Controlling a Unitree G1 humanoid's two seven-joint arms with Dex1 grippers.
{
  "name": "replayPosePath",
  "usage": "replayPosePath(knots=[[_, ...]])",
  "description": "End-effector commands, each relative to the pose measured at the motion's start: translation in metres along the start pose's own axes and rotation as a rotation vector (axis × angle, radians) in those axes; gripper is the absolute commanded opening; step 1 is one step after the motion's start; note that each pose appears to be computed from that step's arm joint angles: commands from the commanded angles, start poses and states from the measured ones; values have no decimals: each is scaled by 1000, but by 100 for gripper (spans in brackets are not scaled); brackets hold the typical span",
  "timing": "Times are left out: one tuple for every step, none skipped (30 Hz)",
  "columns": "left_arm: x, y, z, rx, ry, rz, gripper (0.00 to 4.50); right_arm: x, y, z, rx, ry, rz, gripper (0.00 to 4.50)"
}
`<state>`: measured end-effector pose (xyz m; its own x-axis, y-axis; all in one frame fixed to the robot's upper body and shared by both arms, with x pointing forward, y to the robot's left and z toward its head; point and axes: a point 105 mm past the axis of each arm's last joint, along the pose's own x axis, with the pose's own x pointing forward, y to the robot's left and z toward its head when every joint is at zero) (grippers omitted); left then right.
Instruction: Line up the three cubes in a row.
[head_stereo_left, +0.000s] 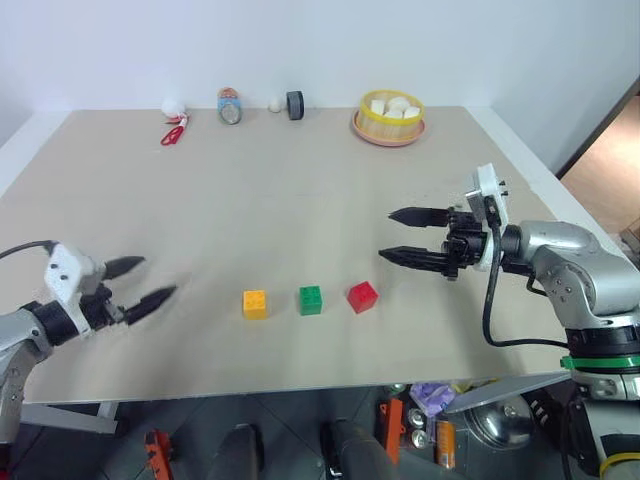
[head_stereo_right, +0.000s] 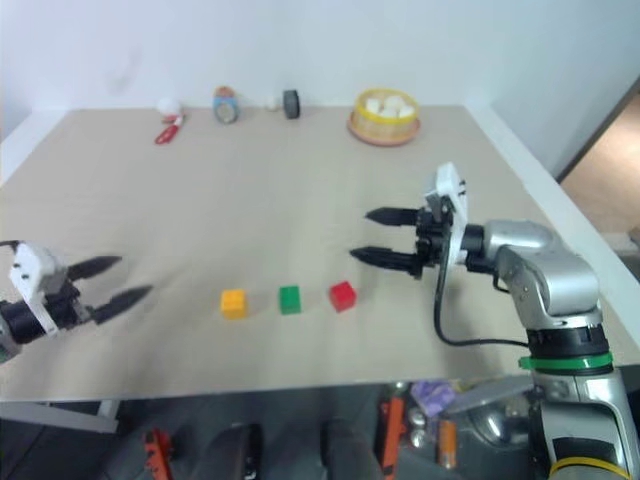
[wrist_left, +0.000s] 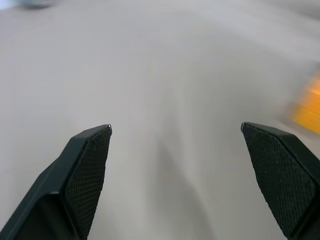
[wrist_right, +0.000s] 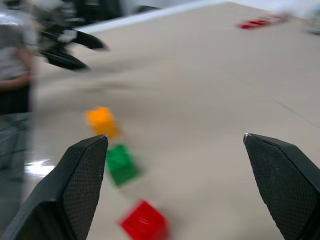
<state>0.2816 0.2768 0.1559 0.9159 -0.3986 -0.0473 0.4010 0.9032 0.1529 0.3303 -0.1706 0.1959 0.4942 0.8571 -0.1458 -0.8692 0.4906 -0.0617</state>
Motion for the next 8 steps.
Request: replayPosePath(knots=[[-7, 14, 17, -49, -78, 236, 428, -10, -11, -13, 52, -39, -158, 450], [-6, 14, 16, -88, -97, 276, 428, -11, -12, -18, 66, -44, -194, 450], [-5, 11, 14, -123, -108, 295, 428, -11, -12, -22, 91, -53, -220, 450], [-3, 6, 11, -149, -107, 295, 428, -10, -11, -24, 120, -68, -236, 450], [0, 2, 9, -160, -103, 295, 428, -8, -11, -25, 132, -80, -249, 450], [3, -1, 7, -160, -109, 304, 428, -6, -11, -26, 140, -92, -266, 450], [7, -5, 5, -164, -110, 305, 428, -2, -13, -27, 152, -111, -301, 450], [11, -9, 6, -168, -129, 315, 428, 1, -17, -29, 164, -131, -356, 450]])
